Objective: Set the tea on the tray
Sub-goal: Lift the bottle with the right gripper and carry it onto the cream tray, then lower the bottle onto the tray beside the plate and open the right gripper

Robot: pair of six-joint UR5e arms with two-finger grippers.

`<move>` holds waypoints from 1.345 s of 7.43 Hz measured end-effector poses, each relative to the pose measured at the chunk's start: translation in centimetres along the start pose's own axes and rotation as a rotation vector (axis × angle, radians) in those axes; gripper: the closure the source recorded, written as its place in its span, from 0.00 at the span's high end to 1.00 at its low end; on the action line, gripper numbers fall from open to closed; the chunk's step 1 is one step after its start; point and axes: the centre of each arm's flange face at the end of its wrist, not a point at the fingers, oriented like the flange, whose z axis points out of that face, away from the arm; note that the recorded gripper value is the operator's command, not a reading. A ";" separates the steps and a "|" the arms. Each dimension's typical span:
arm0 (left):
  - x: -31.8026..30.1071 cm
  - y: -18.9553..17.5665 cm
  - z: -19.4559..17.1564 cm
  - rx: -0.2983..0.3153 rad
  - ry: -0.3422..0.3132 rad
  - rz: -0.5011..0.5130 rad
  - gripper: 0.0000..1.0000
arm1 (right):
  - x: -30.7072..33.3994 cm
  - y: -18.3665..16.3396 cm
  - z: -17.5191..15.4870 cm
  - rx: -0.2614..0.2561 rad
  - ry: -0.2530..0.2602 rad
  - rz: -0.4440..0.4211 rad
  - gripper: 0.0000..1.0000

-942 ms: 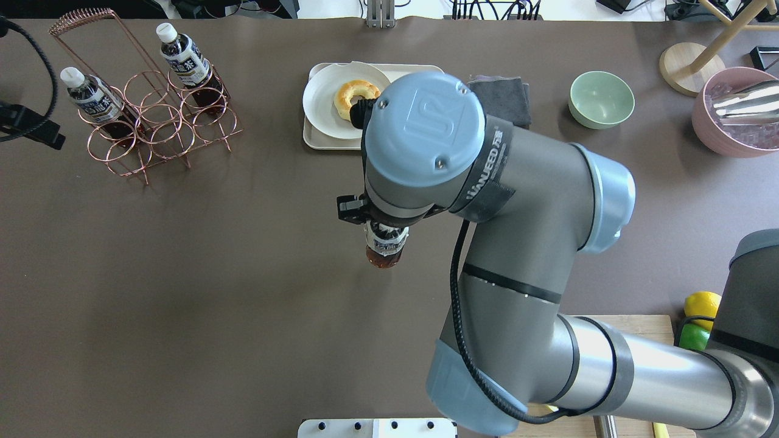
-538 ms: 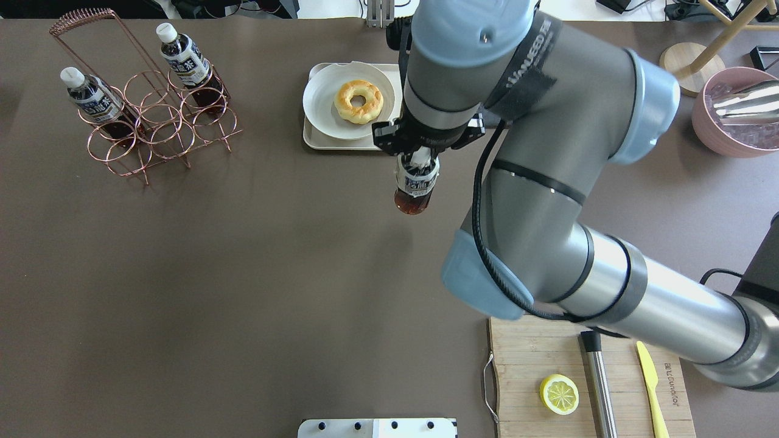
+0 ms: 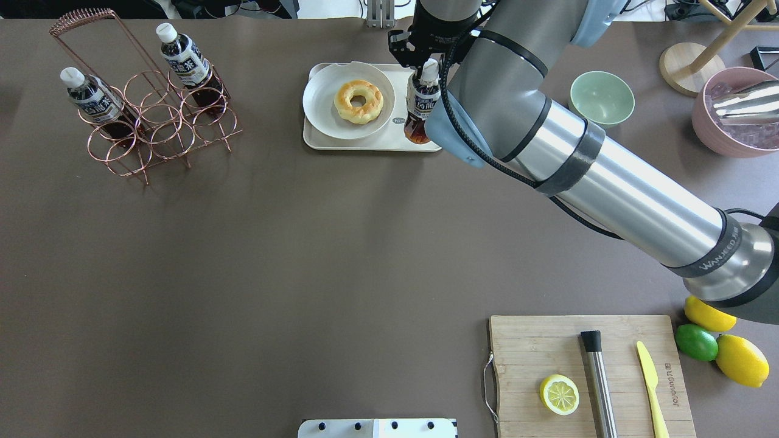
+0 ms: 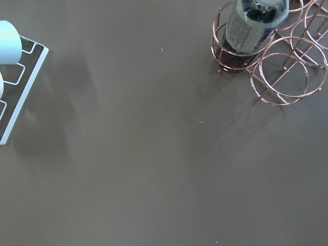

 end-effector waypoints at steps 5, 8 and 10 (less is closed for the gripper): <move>-0.7 0.7 -0.8 0.017 -0.009 -0.012 0.97 | 1.0 -5.9 5.4 -0.006 0.021 0.004 0.00; -0.7 0.7 -0.9 0.019 -0.009 -0.012 0.97 | 1.5 -6.6 6.6 0.004 0.016 -0.003 0.07; -0.7 0.7 -0.9 0.019 -0.009 -0.013 0.97 | 1.6 -6.6 6.8 0.006 0.014 -0.006 1.00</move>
